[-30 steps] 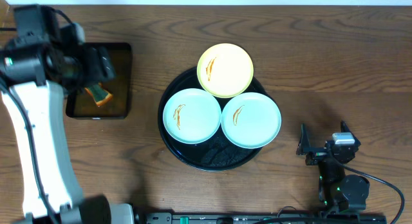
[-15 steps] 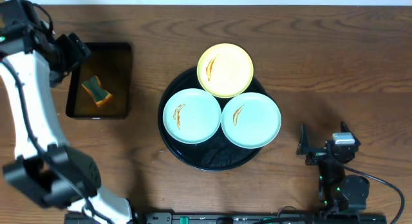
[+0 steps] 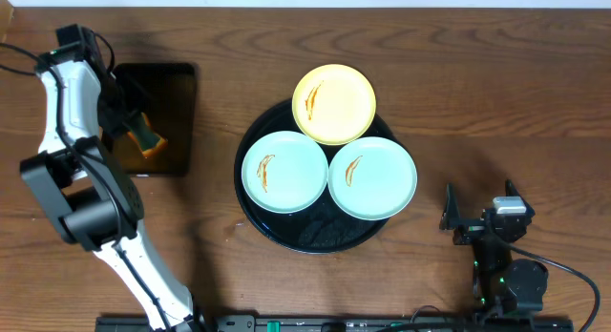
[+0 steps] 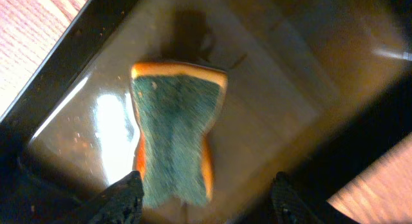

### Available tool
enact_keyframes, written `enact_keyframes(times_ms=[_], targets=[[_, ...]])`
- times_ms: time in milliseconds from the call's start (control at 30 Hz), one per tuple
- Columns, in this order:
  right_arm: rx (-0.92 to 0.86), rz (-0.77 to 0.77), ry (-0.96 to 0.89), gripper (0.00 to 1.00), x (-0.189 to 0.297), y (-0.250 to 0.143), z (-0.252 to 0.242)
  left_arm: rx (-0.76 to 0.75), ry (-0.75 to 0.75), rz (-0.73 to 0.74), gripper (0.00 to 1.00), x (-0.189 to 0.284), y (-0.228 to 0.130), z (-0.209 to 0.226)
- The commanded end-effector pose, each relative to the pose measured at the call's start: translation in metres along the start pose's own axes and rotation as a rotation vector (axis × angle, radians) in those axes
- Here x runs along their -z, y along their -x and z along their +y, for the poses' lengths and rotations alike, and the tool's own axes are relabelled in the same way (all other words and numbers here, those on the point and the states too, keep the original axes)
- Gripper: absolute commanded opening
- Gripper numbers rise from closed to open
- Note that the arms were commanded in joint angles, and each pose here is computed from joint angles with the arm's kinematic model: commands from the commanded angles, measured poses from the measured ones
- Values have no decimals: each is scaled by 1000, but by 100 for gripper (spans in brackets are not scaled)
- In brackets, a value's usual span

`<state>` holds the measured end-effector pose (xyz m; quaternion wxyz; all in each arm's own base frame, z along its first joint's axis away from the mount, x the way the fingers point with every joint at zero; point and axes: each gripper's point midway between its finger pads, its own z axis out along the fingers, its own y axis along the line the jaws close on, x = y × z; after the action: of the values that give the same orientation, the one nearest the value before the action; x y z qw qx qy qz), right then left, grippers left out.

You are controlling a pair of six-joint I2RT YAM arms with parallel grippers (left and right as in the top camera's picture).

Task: Clean dirty plates on tray and stack at the side
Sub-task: 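Lower the left gripper and close it on the green sponge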

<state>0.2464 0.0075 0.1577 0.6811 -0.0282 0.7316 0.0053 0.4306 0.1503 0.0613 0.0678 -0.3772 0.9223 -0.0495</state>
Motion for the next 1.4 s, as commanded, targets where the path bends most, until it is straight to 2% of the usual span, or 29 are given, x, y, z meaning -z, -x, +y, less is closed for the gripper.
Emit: enact_keyframes(times_ms=[0,167,400,600,700,900,967,1133,1367], targets=[[7,1,-10,99,0,-1,-2,-13,81,-16,63,-12,8,14],[7,1,-10,99,0,-1,-2,-123,101,16,63,-26,5,19],[7,1,-10,99,0,-1,-2,-169,111,53,62,-41,-7,26],[7,1,-10,99,0,-1,-2,-166,86,76,56,-55,-18,25],[7,1,-10,99,0,-1,-2,-166,85,79,44,-56,-19,26],[7,1,-10,99,0,-1,-2,-166,83,72,12,-55,-17,25],[7,1,-10,99,0,-1,-2,-167,80,64,7,-52,-16,24],[7,1,-10,99,0,-1,-2,-172,42,1,7,-20,-6,13],[7,1,-10,99,0,-1,-2,-207,-158,-216,7,76,10,-27]])
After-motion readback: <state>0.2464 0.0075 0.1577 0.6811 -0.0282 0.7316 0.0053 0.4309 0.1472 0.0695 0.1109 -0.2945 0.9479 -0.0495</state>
